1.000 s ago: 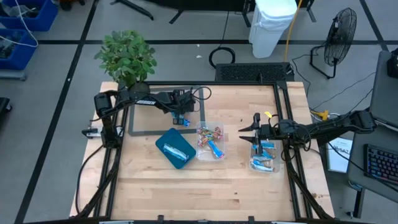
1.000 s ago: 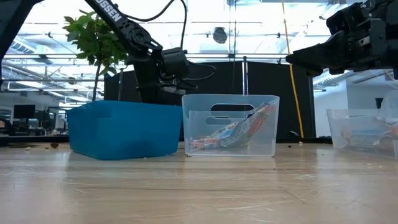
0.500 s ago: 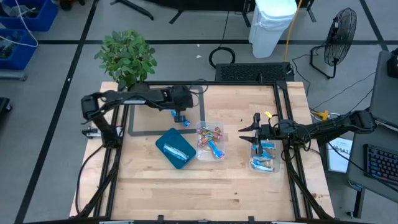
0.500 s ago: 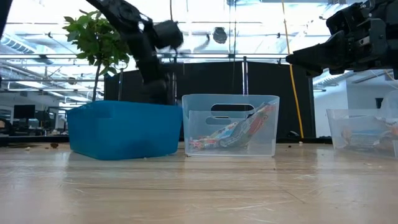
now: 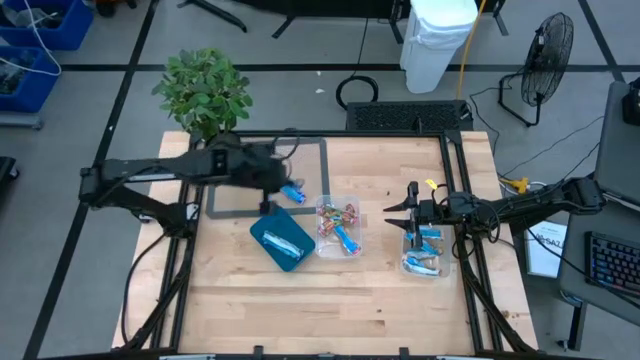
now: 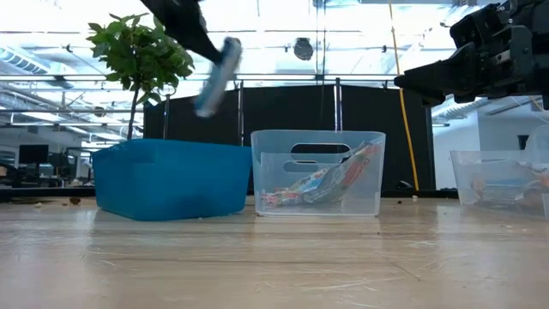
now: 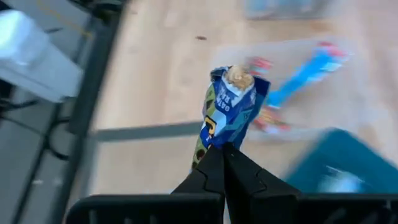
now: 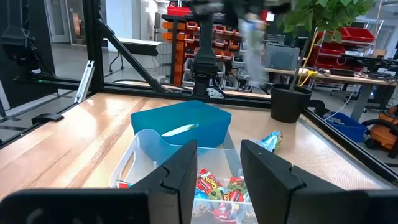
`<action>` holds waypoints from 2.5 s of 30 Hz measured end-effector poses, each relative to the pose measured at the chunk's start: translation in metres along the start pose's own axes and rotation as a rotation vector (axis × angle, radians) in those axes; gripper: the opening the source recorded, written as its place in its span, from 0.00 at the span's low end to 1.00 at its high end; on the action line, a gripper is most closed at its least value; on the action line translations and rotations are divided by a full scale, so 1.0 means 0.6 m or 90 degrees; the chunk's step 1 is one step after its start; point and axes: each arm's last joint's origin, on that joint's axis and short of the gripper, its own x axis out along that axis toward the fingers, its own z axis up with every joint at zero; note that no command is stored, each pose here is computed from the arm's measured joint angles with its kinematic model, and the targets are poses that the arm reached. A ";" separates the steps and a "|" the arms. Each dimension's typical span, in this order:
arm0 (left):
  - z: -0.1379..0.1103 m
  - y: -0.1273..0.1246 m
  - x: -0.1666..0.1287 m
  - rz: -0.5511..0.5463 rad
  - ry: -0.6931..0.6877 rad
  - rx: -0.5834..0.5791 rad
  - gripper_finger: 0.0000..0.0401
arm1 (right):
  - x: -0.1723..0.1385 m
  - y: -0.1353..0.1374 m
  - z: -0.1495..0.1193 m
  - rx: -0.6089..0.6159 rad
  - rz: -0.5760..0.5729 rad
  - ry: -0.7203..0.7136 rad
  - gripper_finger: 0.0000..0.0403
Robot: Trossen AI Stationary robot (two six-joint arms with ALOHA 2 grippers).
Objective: Pick and place Granola Bars by type
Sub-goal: Put the blue granola bar into the blue bin
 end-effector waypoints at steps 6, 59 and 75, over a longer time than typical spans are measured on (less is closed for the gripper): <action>-0.009 -0.060 -0.051 -0.084 0.017 -0.041 0.00 | 0.000 0.000 0.000 0.000 0.000 0.000 0.28; -0.135 -0.148 0.120 -0.122 0.155 0.062 0.01 | 0.000 0.000 0.002 0.013 0.000 -0.009 0.28; -0.059 -0.135 0.039 -0.116 0.014 0.120 0.00 | 0.000 0.000 0.002 0.013 0.000 -0.008 0.28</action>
